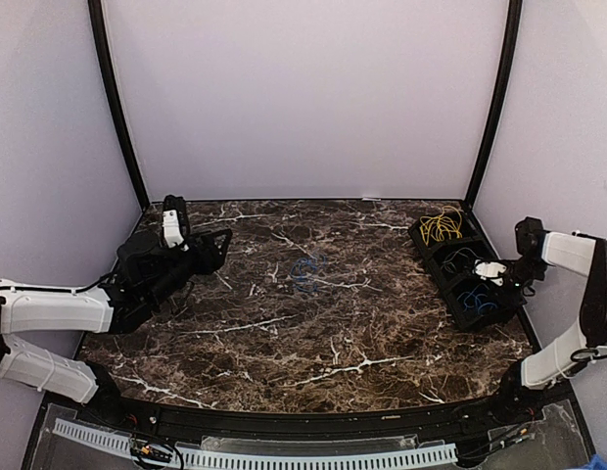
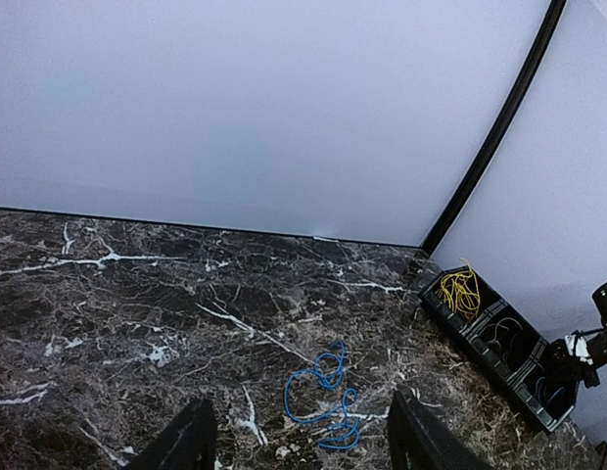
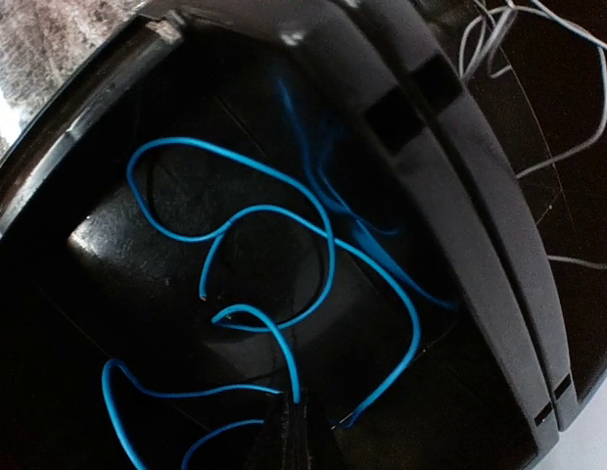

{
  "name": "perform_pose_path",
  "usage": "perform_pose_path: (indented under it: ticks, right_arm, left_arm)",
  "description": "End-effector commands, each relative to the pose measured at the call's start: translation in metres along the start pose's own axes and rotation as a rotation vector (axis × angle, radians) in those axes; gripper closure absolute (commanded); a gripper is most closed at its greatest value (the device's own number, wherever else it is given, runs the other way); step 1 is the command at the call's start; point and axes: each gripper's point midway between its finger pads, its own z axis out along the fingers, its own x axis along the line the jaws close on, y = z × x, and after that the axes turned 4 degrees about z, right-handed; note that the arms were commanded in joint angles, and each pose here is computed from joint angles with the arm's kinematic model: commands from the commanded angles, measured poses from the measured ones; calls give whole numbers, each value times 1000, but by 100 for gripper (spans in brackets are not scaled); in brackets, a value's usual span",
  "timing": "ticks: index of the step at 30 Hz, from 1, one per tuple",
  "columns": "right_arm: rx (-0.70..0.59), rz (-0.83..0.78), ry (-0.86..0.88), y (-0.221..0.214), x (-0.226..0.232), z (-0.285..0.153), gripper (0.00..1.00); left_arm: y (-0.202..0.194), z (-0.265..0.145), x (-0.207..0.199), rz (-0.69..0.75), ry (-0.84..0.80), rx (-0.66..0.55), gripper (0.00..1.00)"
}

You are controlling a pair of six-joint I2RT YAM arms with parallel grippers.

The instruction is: Untangle the cables

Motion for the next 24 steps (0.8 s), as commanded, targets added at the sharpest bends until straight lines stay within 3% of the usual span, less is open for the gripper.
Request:
perform_pose_path:
  ticks: [1, 7, 9, 12, 16, 24]
  right_arm:
    - [2, 37, -70, 6, -20, -23, 92]
    - [-42, -4, -117, 19, -12, -81, 44]
    - [-43, -18, -139, 20, -9, -93, 38]
    - [-63, -15, -159, 26, -7, -109, 36]
    - [-181, 20, -171, 54, -3, -130, 35]
    - [-327, 12, -111, 91, 23, -136, 34]
  left_arm:
    - [-16, 19, -12, -2, -45, 102, 37]
    - [-65, 48, -16, 4, -46, 335, 37]
    - [-85, 55, -21, 6, -78, 414, 38]
    - [-106, 68, -30, 12, -121, 511, 40]
    - [-147, 83, -41, 12, -204, 646, 48]
    - [-182, 101, -47, 63, -276, 740, 48]
